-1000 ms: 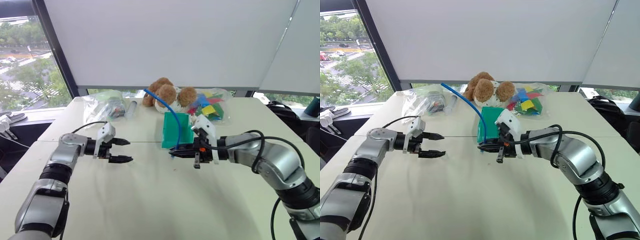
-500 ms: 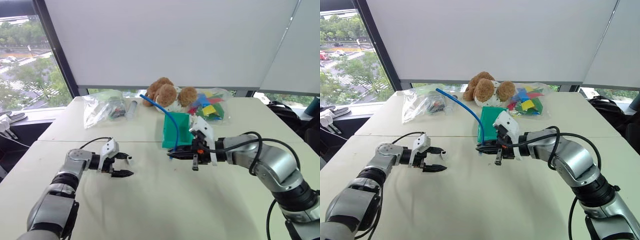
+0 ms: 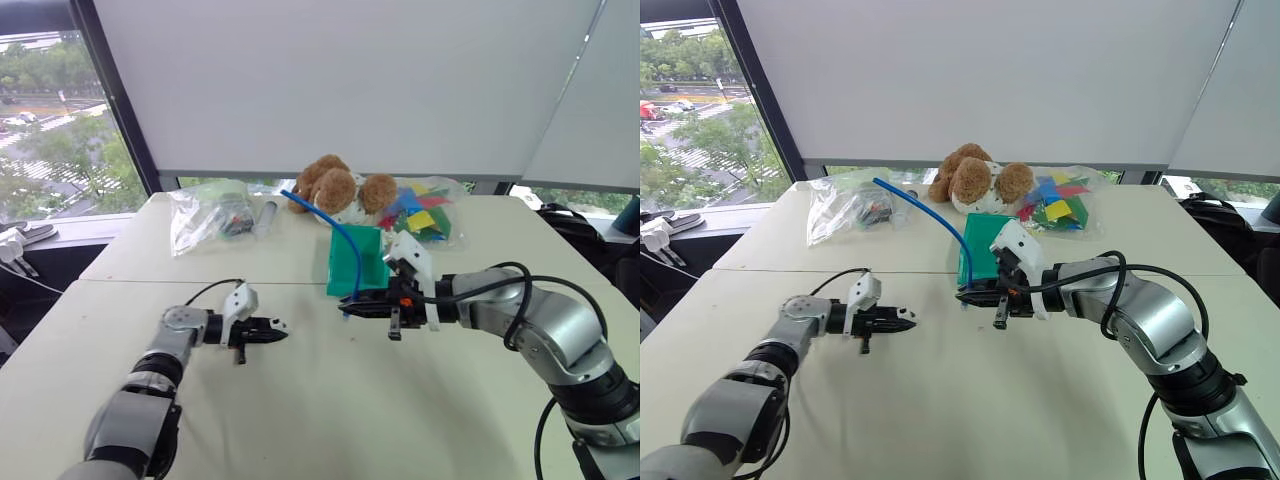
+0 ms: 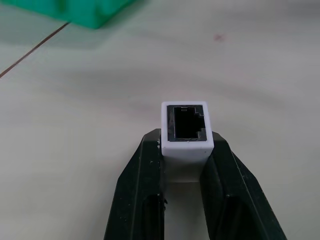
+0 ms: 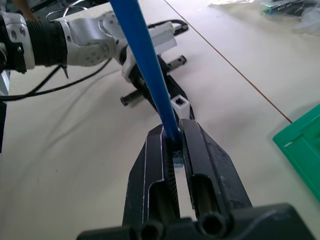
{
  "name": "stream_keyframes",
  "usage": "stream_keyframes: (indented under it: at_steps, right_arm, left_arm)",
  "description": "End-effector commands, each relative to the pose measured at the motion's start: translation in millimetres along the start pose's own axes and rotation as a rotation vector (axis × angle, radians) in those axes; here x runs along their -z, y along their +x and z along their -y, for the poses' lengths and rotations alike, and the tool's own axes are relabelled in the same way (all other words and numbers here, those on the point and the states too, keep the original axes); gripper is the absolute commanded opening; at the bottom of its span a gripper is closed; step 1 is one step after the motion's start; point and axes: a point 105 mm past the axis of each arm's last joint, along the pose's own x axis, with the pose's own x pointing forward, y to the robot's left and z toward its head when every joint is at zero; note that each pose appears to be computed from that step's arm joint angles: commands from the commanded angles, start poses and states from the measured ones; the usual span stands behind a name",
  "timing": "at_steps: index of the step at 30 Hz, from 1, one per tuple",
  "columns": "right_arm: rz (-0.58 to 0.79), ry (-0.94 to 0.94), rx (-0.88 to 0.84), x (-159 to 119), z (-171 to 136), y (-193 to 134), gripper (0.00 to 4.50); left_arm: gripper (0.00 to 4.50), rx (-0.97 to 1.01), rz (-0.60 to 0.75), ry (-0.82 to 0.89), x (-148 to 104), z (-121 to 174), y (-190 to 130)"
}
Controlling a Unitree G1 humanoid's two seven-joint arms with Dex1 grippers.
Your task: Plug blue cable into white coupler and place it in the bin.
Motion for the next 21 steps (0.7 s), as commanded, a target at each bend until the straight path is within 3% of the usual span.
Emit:
stream_keyframes:
  at_steps: [1, 8, 17, 21]
  right_arm:
    - [0.019, -0.068, -0.015, -15, 1, -5, 0.0]
    - [-0.037, -0.109, -0.027, 5, 5, 7, 0.0]
    - [-0.101, -0.064, -0.046, 48, 0, 18, 0.0]
    - [-0.088, -0.024, -0.067, 54, -5, 22, 0.0]
  left_arm:
    - [0.37, 0.17, 0.045, 0.108, -28, 15, 29]
    - [0.37, 0.339, -0.067, 0.171, -18, 47, 78]
    - [0.37, 0.34, -0.131, 0.175, -5, 52, 90]
    - [0.37, 0.334, -0.135, 0.173, -2, 52, 89]
